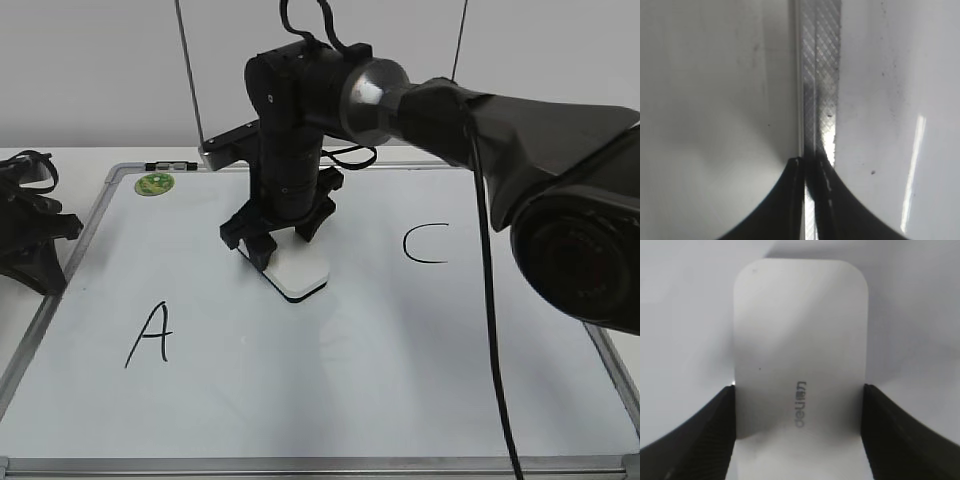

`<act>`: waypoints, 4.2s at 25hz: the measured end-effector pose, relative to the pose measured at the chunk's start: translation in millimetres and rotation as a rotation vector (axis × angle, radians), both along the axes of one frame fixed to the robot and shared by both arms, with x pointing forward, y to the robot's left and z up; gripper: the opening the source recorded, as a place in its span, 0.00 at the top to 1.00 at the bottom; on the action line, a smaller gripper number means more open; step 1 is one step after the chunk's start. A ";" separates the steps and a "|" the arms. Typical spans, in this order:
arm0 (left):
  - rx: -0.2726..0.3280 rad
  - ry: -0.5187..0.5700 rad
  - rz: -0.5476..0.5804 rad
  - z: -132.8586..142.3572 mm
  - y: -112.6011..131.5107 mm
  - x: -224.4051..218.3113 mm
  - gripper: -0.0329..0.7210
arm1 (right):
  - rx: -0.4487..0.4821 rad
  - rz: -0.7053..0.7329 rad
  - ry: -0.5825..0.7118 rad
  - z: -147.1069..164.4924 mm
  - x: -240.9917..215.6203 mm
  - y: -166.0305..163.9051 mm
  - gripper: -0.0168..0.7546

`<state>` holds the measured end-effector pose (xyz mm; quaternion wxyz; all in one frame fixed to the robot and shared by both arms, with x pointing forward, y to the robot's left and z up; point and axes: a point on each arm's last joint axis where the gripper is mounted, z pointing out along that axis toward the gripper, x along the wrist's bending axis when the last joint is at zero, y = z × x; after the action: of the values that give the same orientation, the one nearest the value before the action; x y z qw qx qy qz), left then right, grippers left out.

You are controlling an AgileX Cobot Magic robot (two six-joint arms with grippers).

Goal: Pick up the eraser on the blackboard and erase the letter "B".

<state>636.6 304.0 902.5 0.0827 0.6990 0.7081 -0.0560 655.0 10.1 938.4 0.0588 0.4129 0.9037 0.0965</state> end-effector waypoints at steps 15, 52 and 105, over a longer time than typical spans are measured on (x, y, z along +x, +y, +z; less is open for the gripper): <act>-0.002 0.001 0.001 0.0 -0.2 -0.1 0.94 | -0.040 -0.146 -0.027 1.1 44.1 -70.4 0.28; -0.006 0.001 0.004 0.1 -0.6 0.0 0.94 | 0.023 -0.576 0.006 96.5 -78.2 -278.5 0.28; -0.033 -0.050 -0.046 59.5 -1.7 32.7 0.38 | 0.033 -0.615 0.003 111.6 -8.2 -275.8 0.21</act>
<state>669.3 302.4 962.0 0.1108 0.7148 0.6886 -0.0519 646.7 -265.7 1050.0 0.0773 0.6681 0.7348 0.0882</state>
